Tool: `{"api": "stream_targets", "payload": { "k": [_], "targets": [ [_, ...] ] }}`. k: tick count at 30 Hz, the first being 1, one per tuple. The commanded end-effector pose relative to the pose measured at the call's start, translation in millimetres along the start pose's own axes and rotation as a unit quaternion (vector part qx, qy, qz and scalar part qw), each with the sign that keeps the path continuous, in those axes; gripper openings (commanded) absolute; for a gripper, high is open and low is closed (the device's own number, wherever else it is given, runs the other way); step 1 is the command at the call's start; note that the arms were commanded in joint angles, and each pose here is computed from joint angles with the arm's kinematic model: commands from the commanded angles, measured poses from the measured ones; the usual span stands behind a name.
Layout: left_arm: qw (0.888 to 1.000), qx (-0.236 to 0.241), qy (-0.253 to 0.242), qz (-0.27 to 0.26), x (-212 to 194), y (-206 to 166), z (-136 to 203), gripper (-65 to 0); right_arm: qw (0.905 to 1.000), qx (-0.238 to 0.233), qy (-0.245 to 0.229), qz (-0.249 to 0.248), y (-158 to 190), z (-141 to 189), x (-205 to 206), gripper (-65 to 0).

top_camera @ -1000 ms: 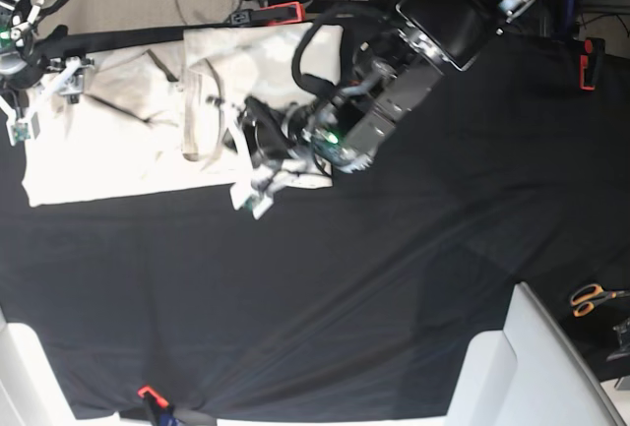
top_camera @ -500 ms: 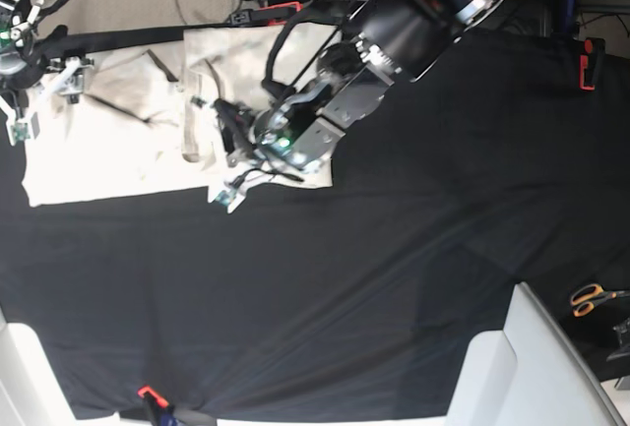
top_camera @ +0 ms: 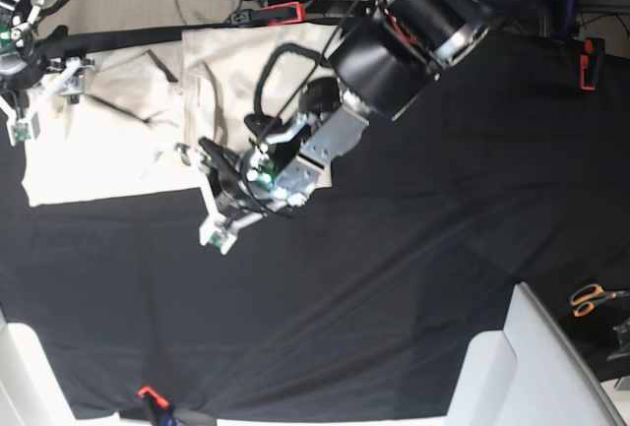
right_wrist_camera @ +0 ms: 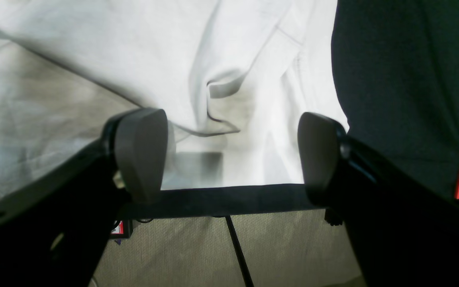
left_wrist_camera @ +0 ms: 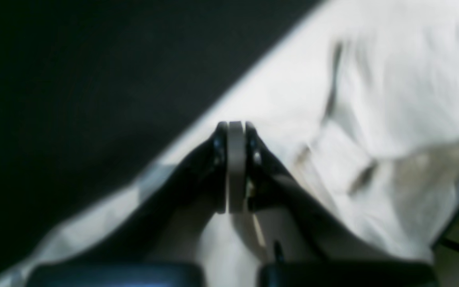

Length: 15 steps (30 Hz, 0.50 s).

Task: Fold the T-shirt properly
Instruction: 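Fold the regrasped end further toward the right gripper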

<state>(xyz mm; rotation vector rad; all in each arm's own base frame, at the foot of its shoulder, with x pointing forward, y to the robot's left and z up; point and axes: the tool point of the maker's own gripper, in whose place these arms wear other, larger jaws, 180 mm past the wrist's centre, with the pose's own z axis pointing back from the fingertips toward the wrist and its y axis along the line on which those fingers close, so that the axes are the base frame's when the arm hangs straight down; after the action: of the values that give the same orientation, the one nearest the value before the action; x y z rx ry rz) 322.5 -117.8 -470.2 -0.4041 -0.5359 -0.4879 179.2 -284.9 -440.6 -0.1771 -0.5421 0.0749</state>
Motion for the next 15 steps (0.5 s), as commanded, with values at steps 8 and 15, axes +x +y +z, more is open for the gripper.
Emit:
{"api": "stream_targets", "payload": {
  "k": [8,15],
  "targets": [
    [0.996,-0.052,-0.066,-0.037,41,-19,3,-65.0,0.9998,-0.007,-0.017,0.003,-6,2,10,-16.7],
    [0.999,-0.026,-0.018,-0.019,30,-20,23,-65.0,0.9997,-0.013,-0.017,0.011,-13,4,12,-16.5]
  ]
}}
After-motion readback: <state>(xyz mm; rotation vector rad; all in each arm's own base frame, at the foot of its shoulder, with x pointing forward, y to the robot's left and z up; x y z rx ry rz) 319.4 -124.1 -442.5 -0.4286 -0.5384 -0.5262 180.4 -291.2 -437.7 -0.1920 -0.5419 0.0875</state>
